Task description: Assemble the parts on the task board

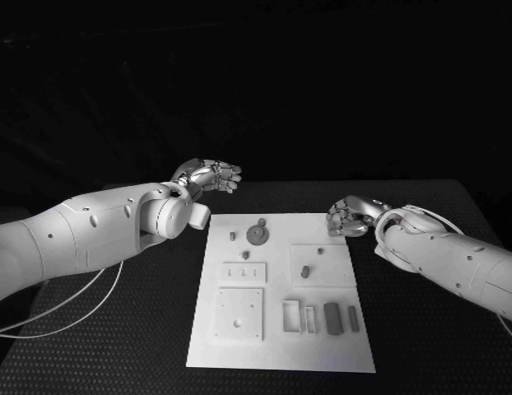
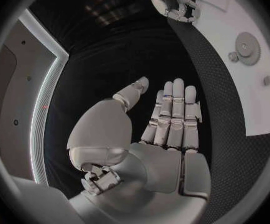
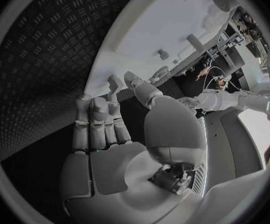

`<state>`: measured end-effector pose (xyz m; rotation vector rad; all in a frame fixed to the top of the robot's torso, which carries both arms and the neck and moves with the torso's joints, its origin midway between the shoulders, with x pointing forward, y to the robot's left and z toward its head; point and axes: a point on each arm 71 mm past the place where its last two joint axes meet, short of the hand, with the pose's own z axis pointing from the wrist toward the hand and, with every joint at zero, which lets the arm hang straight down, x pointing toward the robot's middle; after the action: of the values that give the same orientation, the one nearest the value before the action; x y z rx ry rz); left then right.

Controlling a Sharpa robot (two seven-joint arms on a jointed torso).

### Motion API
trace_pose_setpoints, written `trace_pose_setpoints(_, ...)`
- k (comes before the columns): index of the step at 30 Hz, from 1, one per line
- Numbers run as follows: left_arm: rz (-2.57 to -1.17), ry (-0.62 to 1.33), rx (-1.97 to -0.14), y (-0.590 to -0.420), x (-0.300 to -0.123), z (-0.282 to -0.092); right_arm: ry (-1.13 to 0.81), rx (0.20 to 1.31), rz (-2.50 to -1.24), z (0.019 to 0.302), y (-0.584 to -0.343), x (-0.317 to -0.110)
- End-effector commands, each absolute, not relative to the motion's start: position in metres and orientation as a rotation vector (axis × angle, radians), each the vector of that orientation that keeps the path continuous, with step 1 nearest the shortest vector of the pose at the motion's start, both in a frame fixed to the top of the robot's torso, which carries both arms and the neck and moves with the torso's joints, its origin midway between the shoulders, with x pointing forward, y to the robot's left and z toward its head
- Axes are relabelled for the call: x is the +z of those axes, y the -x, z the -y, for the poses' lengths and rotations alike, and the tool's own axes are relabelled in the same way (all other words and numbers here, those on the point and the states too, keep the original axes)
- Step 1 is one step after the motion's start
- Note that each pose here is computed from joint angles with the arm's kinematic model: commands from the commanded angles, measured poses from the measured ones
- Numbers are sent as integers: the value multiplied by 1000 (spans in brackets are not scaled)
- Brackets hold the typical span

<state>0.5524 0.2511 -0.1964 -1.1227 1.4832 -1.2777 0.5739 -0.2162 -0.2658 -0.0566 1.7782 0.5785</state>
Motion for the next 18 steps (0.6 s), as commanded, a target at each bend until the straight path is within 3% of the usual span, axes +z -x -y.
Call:
trace_pose_setpoints(1,-1486,1111,-1294,-553,-195,-248,58,595,-1788,214,-573,-266)
trace_pose_setpoints(18,-1486,1111,-1293,-553,-195,-249,60,581,-1796,215,-574,-267)
